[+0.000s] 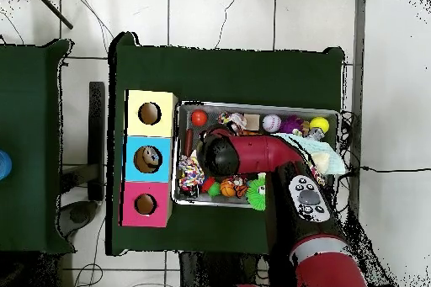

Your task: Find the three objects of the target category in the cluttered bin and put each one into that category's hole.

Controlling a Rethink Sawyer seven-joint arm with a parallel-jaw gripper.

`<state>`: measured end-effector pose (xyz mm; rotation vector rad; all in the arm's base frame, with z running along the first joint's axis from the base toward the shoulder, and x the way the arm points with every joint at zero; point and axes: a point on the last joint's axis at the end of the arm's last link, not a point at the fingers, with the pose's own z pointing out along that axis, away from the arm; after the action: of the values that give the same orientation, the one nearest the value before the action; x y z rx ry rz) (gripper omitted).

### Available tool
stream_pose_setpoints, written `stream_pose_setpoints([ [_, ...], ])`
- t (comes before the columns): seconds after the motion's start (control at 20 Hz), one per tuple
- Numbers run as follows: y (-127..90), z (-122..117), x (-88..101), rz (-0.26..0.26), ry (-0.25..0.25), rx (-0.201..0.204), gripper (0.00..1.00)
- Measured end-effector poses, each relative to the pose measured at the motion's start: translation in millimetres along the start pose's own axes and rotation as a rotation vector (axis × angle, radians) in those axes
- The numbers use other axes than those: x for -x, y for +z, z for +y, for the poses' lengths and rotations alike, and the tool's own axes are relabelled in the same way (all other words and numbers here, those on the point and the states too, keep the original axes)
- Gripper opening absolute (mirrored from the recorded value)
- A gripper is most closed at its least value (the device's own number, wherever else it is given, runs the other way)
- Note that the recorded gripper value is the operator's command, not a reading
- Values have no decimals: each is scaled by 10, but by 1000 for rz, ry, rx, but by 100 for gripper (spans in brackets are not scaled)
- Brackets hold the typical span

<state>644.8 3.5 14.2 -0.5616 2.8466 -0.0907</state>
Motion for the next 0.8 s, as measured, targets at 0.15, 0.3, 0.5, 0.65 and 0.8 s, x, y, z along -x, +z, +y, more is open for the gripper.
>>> stream_pose_setpoints([
  [0.15, 27, -11, 12, -2, 1, -1, 100],
  [0.3, 46, -38, 43, -7, 3, -5, 100],
  [0.5, 53, -90, 91, -17, -6, -16, 100],
  [0.65, 74, -137, 127, -25, -9, -25, 100],
  [0.8, 129, -155, 136, -27, -2, -20, 100],
])
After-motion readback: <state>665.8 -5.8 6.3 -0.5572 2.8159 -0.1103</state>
